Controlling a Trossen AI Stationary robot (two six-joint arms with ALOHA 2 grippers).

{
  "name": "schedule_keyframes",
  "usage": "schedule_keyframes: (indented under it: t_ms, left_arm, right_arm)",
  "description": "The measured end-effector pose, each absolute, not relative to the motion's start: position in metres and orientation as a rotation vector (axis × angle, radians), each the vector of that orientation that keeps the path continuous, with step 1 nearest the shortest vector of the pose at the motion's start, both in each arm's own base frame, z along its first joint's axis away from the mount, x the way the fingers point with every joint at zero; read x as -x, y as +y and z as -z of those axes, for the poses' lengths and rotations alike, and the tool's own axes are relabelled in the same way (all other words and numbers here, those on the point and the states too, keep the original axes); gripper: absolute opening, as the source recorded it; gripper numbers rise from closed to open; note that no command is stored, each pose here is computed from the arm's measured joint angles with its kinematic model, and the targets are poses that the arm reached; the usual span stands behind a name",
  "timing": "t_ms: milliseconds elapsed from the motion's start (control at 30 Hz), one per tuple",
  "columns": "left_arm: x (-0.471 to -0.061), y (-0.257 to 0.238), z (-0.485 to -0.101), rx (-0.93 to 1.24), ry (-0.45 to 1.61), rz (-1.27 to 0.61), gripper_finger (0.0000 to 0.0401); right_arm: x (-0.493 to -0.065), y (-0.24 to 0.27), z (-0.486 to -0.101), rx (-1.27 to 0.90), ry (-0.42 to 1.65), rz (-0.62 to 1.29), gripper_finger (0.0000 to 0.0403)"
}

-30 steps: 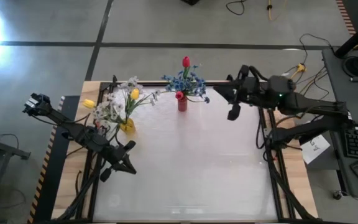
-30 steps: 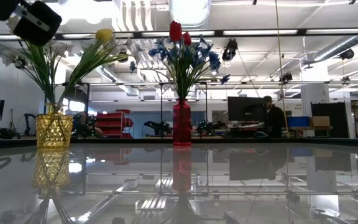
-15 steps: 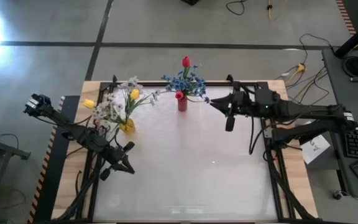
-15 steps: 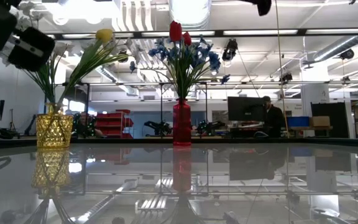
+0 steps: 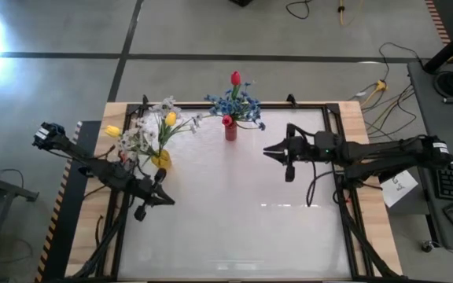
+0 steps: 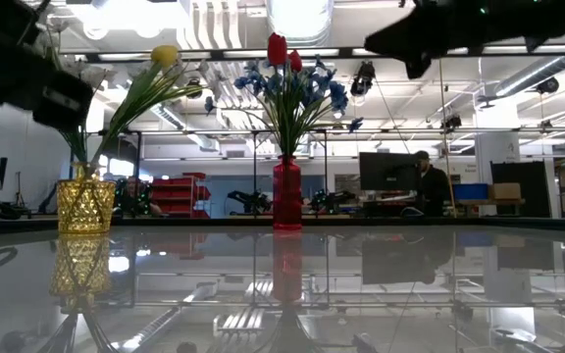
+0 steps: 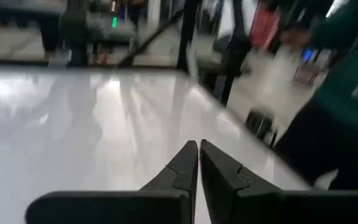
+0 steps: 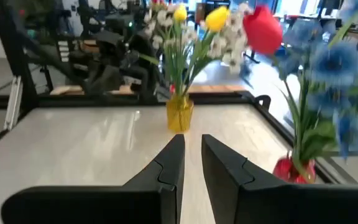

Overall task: Sort flowers into vase by color
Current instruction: Return to Home Position

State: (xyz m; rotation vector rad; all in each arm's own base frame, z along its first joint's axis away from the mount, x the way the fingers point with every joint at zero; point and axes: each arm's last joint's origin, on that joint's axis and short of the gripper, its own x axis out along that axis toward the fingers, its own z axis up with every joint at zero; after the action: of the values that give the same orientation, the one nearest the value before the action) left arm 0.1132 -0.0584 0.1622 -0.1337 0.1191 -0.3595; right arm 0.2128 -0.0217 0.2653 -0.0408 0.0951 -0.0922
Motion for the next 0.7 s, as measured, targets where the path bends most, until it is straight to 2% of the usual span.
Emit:
schedule_keyframes:
  t_ms: [133, 300, 400, 533, 700]
  left_arm:
    - [-0.113, -0.055, -0.151, 0.092, 0.249, 0.325, 0.0005]
    - [-0.116, -0.045, -0.153, 0.083, 0.241, 0.246, 0.0005]
    - [-0.114, -0.039, -0.151, 0.077, 0.263, 0.21, 0.0005]
    - [-0.107, -0.037, -0.146, 0.138, 0.323, 0.288, 0.0005]
    - [-0.102, -0.035, -0.153, 0.119, 0.222, 0.318, 0.0005]
  right_arm:
    - [-0.199, -0.02, -0.25, 0.057, 0.095, 0.091, 0.0047]
    - [-0.177, -0.018, -0.241, 0.092, -0.03, 0.096, 0.0047]
    - [-0.164, -0.017, -0.221, 0.062, -0.021, 0.093, 0.0047]
    - [-0.152, -0.014, -0.196, -0.055, 0.015, 0.044, 0.0047]
    - [-0.142, -0.013, -0.178, -0.116, 0.035, 0.042, 0.0047]
